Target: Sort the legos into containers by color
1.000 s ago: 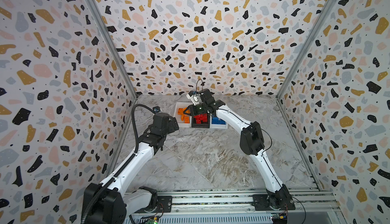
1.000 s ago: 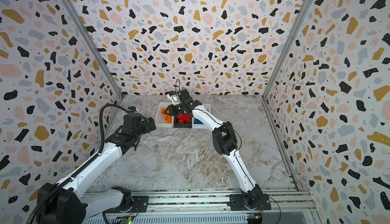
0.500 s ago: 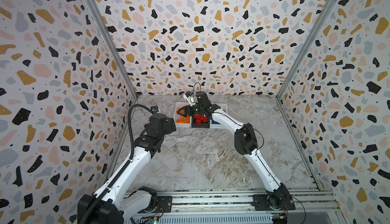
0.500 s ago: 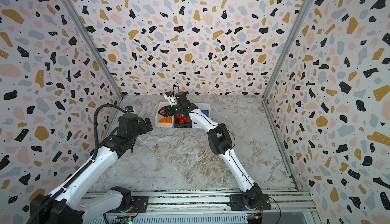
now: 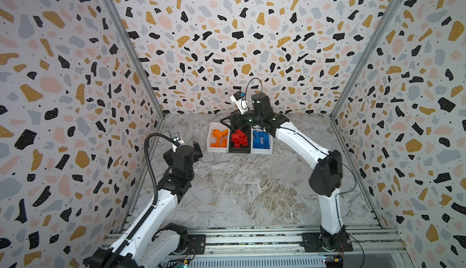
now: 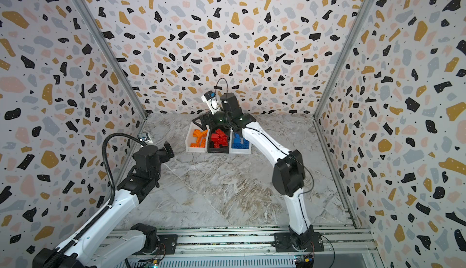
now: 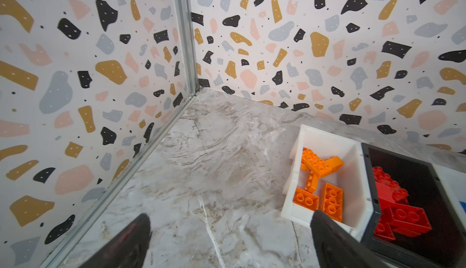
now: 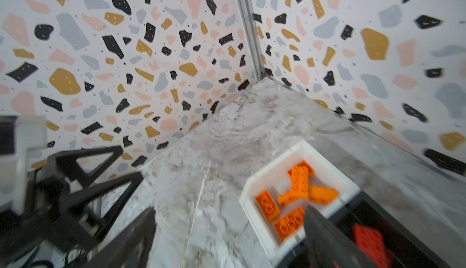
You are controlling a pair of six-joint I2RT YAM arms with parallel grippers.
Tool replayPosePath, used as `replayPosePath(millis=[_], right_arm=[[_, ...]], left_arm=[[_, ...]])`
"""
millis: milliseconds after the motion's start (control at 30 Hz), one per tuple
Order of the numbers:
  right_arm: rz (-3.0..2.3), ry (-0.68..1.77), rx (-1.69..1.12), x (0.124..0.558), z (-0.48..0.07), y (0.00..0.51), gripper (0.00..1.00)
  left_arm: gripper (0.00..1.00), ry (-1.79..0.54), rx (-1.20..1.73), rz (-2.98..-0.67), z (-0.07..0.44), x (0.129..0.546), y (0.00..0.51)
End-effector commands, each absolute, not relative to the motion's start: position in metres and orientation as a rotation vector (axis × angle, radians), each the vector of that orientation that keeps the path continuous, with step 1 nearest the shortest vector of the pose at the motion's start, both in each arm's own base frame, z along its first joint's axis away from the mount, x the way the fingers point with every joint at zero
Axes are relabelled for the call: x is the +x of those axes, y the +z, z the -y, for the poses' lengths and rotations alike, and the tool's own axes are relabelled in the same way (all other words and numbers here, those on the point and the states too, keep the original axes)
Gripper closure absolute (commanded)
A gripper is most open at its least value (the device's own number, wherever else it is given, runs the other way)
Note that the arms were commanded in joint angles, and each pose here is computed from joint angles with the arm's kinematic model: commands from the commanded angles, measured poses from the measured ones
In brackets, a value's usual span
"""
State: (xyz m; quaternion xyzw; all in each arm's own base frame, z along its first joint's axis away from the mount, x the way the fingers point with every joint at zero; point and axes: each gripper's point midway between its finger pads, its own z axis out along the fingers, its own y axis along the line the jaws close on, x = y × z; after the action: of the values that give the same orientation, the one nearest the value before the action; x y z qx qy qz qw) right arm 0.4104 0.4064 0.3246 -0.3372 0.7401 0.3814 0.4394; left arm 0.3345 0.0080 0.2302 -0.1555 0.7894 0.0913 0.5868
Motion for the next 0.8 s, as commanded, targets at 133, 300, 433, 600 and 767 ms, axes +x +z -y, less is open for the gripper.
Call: replayPosePath(millis=[133, 300, 433, 600, 767], right_arm=[[-1.949, 0.556, -0.450, 0.390, -0.241, 0.276, 0.06], [-1.968, 0.244, -0.256, 0.365, -0.139, 0.232, 0.01], [-1.952, 0.078, -0.200, 0.346, -0.094, 0.207, 0.01], [-1.881, -0.013, -0.095, 0.336, -0.056, 0.197, 0.01], [-1.767, -0.083, -0.005, 0.339, -0.025, 0.195, 0.01]], left_arm=[[0.00, 0.312, -0.421, -1.672, -0.030, 0.328, 0.234], [0.00, 0.305, -0.426, -1.648, -0.031, 0.324, 0.216], [0.00, 0.307, -0.421, -1.621, -0.031, 0.326, 0.206], [0.00, 0.371, -0.430, -1.641, -0.037, 0.327, 0.183], [0.00, 0.425, -0.453, -1.614, -0.051, 0.305, 0.161]])
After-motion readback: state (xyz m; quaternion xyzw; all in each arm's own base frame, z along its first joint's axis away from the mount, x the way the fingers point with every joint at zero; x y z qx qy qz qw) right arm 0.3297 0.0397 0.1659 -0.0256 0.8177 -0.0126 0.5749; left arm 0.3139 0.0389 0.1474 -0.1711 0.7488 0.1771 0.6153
